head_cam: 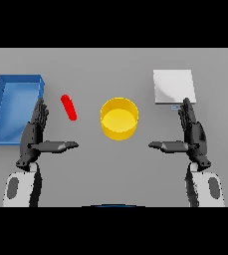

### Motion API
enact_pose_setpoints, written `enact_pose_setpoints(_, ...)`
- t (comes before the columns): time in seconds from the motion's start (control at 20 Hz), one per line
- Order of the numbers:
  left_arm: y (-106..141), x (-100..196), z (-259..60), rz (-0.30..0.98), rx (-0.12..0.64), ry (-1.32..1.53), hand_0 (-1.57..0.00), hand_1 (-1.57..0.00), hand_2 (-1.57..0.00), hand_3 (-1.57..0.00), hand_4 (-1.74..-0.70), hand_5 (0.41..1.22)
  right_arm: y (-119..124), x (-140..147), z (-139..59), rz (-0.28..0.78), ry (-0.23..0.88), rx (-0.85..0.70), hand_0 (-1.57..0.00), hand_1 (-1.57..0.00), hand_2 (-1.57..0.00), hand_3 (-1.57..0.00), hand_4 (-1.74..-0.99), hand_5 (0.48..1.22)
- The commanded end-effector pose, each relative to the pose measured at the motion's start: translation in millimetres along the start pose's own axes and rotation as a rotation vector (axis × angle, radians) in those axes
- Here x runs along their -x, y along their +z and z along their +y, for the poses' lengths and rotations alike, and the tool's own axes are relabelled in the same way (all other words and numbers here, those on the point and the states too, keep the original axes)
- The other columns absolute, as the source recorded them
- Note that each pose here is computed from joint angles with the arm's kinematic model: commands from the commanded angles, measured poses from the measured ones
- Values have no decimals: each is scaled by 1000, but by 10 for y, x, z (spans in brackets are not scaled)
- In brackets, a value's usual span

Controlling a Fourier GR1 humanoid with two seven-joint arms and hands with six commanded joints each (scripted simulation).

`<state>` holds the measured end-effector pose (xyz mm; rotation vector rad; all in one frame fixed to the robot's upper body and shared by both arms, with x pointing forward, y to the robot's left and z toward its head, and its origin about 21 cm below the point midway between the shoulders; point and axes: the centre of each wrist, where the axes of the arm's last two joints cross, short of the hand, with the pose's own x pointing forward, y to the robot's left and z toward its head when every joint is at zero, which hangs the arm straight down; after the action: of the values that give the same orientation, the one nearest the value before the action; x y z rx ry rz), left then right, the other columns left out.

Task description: Pick up the red beaker and tilt it to pour out 1 green nut into yellow bowl. Pick up the yellow bowl and place it on the metallic measuring scale.

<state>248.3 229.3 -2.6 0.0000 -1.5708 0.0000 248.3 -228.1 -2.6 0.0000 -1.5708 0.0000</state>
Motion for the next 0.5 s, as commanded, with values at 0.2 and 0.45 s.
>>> enact_pose_setpoints(0.2, 38, 6, -5, -3, 1, 1, 1, 1, 1, 1, -1204, 652, -4, 2, 84, 0, -2, -3, 1, 1, 1, 1, -1245, 681)
enact_pose_setpoints(0.45, 300, -123, 27, -26, 63, -166, 1, 1, 1, 1, -1218, 654, 236, -76, 141, -131, 300, -33, 1, 1, 1, 1, -1235, 679)
